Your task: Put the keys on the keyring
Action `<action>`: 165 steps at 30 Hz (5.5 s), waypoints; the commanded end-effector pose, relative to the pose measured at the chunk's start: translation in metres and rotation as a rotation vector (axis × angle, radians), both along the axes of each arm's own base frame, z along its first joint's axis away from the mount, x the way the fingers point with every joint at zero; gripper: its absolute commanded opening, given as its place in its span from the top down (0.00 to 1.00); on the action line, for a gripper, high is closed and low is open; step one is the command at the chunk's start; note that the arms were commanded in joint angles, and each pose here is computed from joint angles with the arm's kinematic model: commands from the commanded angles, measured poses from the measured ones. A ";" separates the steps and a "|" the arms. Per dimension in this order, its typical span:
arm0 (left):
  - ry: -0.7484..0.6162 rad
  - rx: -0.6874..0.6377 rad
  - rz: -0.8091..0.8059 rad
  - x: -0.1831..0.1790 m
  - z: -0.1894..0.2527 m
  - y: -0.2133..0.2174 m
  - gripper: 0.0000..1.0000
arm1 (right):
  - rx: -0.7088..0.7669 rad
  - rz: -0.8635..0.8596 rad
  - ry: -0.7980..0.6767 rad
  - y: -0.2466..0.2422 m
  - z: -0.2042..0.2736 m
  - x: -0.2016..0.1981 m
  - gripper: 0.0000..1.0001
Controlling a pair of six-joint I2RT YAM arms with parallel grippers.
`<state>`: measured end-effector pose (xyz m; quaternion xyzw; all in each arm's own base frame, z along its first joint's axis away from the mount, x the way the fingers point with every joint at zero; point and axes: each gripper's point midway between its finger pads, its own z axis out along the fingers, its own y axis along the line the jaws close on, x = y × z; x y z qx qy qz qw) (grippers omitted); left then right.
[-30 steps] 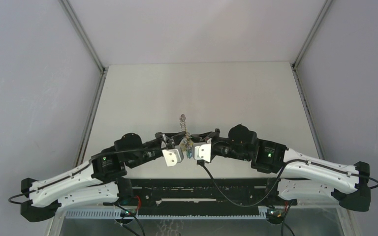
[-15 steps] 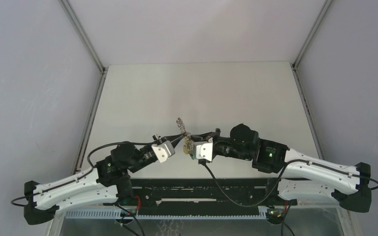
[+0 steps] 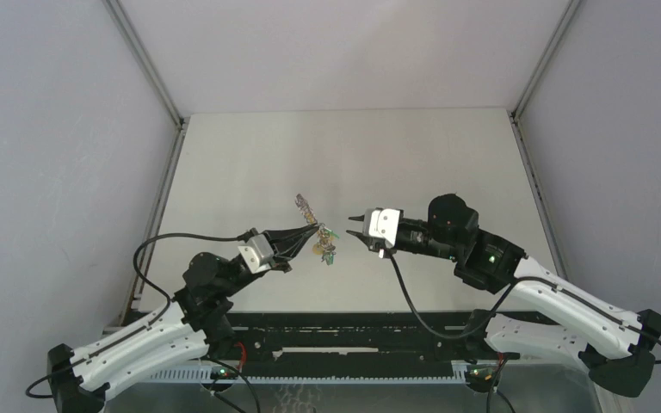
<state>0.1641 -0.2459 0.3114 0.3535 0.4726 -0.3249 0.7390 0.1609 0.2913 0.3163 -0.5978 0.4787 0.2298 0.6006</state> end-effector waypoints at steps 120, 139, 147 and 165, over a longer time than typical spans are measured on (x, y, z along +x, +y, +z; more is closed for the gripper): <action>-0.171 -0.375 -0.445 -0.050 0.076 -0.008 1.00 | 0.192 0.495 0.340 0.035 0.054 -0.032 0.72; -0.122 -0.321 -0.416 -0.041 0.067 -0.014 0.94 | 0.094 0.362 0.371 0.027 0.034 -0.014 1.00; 0.056 -0.062 -0.250 -0.014 0.022 -0.015 0.66 | -0.120 0.181 0.387 0.004 0.012 -0.001 1.00; 0.108 0.063 -0.348 -0.018 0.008 -0.034 0.65 | -0.485 0.036 0.311 0.005 -0.017 -0.001 1.00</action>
